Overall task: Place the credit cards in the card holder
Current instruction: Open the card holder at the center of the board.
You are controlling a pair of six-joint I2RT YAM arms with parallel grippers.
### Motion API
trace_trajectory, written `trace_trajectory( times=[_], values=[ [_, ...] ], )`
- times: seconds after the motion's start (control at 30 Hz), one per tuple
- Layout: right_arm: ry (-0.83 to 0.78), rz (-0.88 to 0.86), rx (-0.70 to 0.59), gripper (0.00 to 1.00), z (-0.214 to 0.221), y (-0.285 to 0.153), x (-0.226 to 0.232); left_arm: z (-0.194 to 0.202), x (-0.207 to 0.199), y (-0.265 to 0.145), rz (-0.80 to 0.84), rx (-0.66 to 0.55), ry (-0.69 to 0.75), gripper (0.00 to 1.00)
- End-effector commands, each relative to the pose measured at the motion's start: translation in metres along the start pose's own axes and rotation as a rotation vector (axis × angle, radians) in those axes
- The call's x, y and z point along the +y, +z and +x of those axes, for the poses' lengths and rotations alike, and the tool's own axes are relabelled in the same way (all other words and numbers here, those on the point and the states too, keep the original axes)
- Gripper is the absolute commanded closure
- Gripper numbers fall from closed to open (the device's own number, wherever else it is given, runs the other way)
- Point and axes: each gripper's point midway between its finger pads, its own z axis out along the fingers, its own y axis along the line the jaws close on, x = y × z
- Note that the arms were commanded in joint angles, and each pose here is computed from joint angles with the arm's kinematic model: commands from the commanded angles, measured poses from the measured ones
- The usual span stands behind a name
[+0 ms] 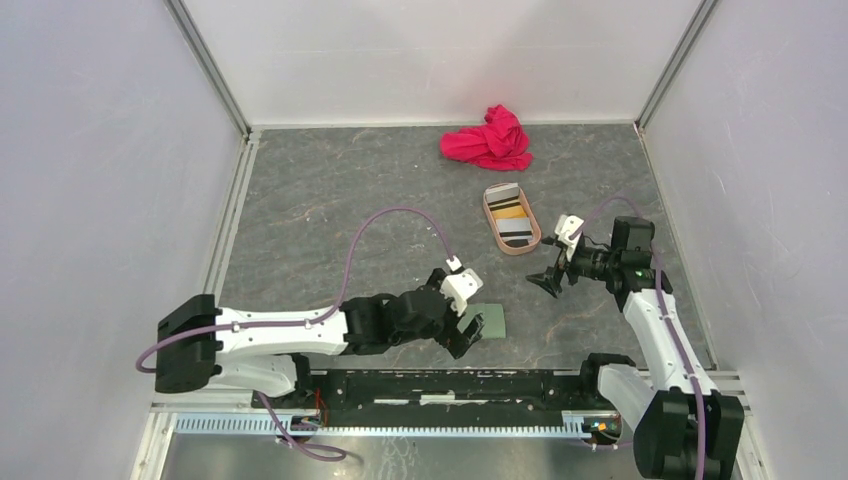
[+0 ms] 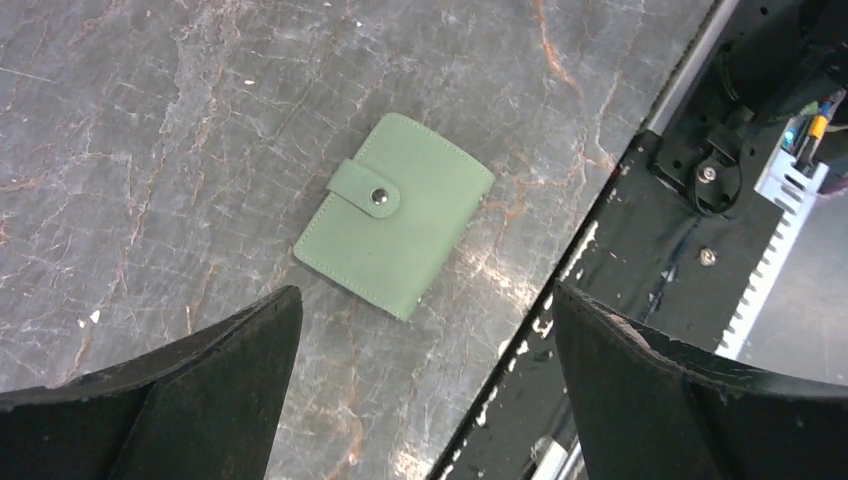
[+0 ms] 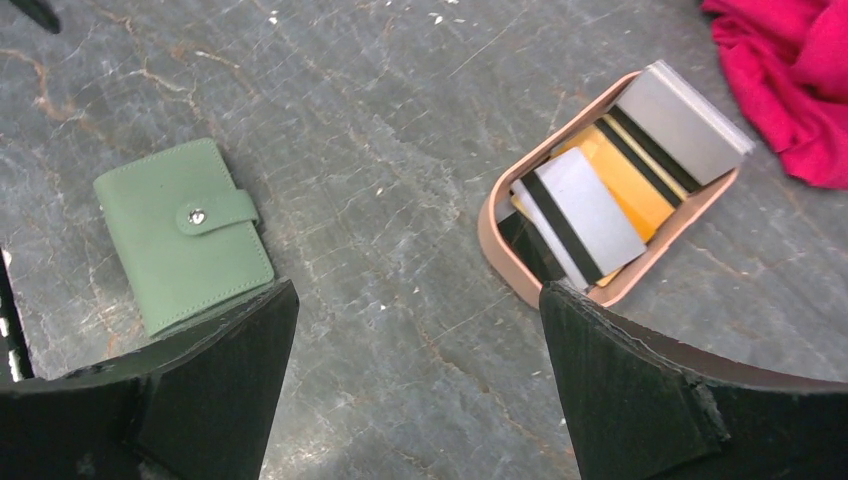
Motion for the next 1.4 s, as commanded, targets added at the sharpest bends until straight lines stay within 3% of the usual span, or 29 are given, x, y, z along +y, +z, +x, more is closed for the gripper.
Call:
trace_trajectory(
  times=[0.0,0.17,0.37,0.5,0.77,1.0,1.2,1.37],
  values=[
    [-0.038,-0.042,-0.013,0.02,0.005,0.003,0.006,-0.033,0.011,0.016,-0.023,-0.096,-0.020,0.00],
    [0.007,-0.036,0.025,0.02,0.011,0.004,0.000,-0.029,0.028,0.037,0.006,-0.027,-0.109,0.00],
    [0.043,-0.047,0.036,0.02,0.014,0.004,0.004,-0.004,0.031,0.065,-0.005,0.180,-0.151,0.00],
    [0.074,-0.048,0.047,0.02,0.019,0.005,0.005,-0.003,0.031,0.071,0.003,0.222,-0.090,0.01],
    [0.127,-0.063,0.066,0.02,0.023,0.007,0.006,0.012,0.045,0.076,-0.042,0.428,0.083,0.09],
    [0.185,-0.087,0.088,0.02,0.031,0.009,0.008,0.013,0.026,0.079,-0.014,0.417,0.265,0.14],
    [0.260,-0.249,-0.015,0.02,0.020,0.014,0.036,0.016,0.024,0.086,-0.023,0.427,0.388,0.22],
    [0.395,-0.252,0.034,0.13,0.035,0.020,0.036,0.019,0.028,0.090,-0.040,0.438,0.402,0.29]
  ],
)
